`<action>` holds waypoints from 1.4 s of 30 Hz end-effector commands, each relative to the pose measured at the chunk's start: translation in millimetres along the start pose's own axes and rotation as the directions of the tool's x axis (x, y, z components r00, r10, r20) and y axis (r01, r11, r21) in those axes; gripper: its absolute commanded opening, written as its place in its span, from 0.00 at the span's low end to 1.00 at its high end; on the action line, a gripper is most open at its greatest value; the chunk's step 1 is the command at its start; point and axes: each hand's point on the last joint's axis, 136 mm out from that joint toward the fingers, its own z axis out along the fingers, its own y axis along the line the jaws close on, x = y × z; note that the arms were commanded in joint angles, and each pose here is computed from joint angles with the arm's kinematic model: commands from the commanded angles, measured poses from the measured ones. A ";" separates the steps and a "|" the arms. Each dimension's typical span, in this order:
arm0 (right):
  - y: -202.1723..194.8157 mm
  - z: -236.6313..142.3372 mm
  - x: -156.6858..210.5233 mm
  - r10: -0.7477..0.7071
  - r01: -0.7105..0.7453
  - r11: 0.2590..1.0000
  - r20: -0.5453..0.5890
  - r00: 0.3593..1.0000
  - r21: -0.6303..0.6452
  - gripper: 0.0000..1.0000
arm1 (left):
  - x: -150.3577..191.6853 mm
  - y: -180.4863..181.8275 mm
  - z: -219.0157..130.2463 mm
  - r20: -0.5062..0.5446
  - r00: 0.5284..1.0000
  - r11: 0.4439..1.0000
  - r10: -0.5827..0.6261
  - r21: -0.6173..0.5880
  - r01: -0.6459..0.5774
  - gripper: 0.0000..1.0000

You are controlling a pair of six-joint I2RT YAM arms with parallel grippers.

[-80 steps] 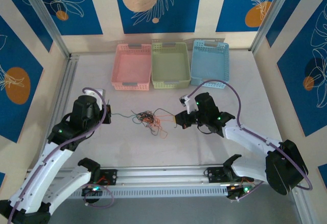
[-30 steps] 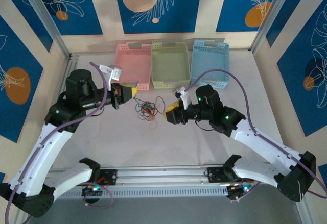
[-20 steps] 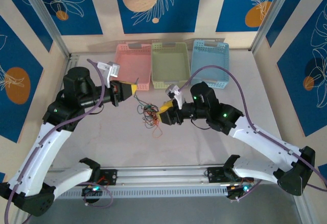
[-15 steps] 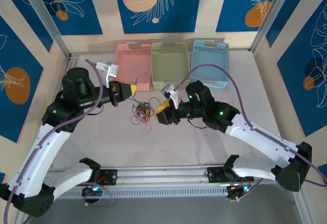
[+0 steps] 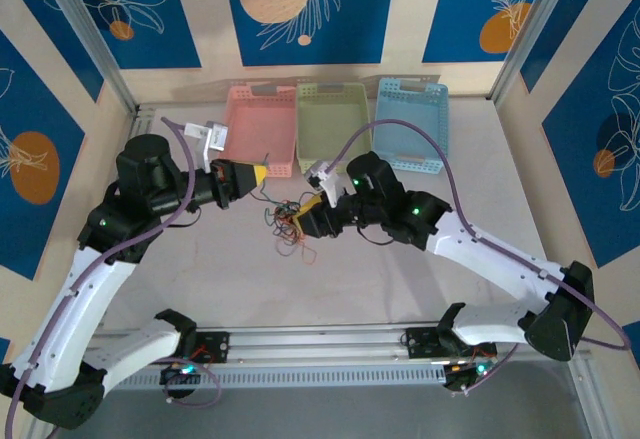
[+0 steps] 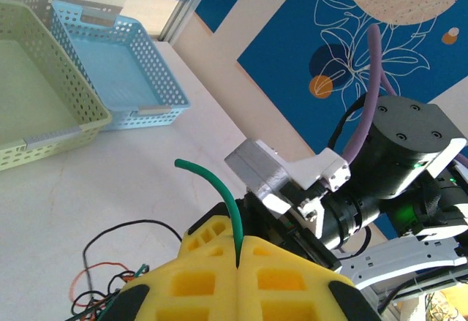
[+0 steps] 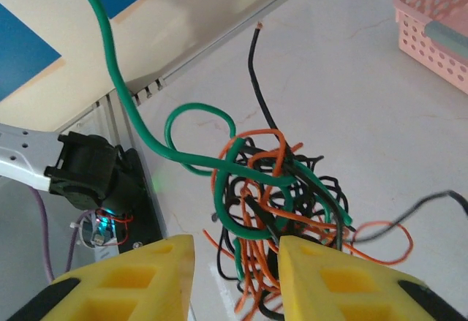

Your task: Untangle the cables

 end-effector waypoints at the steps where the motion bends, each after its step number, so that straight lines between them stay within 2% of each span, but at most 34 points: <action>1: -3.1 2.1 -7.6 -0.033 0.033 0.999 -0.001 0.999 0.034 0.32 | -10.7 -15.5 -3.3 0.026 1.000 0.999 0.012 0.042 -0.013 0.00; 9: -7.1 10.9 -6.2 -0.102 0.102 0.991 -0.008 0.995 0.081 0.32 | -10.9 -14.1 -3.7 0.030 1.000 1.000 -0.007 0.024 0.006 0.00; 13: -7.4 13.0 -5.8 -0.152 0.152 0.982 -0.006 0.988 0.116 0.37 | -10.0 -4.2 -5.2 0.037 0.999 0.999 -0.026 -0.033 0.027 0.00; 16: -5.1 10.9 -8.7 -0.186 0.182 0.975 0.019 0.982 0.129 0.47 | -8.8 1.5 -4.6 0.040 0.998 0.997 -0.048 -0.059 0.050 0.00; 18: -6.3 10.3 -9.8 -0.200 0.194 0.971 0.029 0.979 0.143 0.48 | -8.8 2.0 -3.3 0.043 0.997 0.996 -0.064 -0.055 0.066 0.00; 27: -19.5 12.9 -14.1 -0.252 0.237 0.946 0.042 0.967 0.220 0.38 | -10.0 0.0 2.4 0.047 0.994 0.995 -0.098 -0.024 0.099 0.00; 39: -32.5 23.3 -7.8 -0.308 0.289 0.919 0.030 0.951 0.268 0.34 | -8.2 -1.2 8.5 0.040 0.992 0.992 -0.123 -0.004 0.123 0.00; 42: -33.1 24.6 -8.5 -0.324 0.303 0.914 0.033 0.946 0.271 0.28 | -7.8 -0.8 10.3 0.039 0.991 0.992 -0.126 -0.001 0.127 0.00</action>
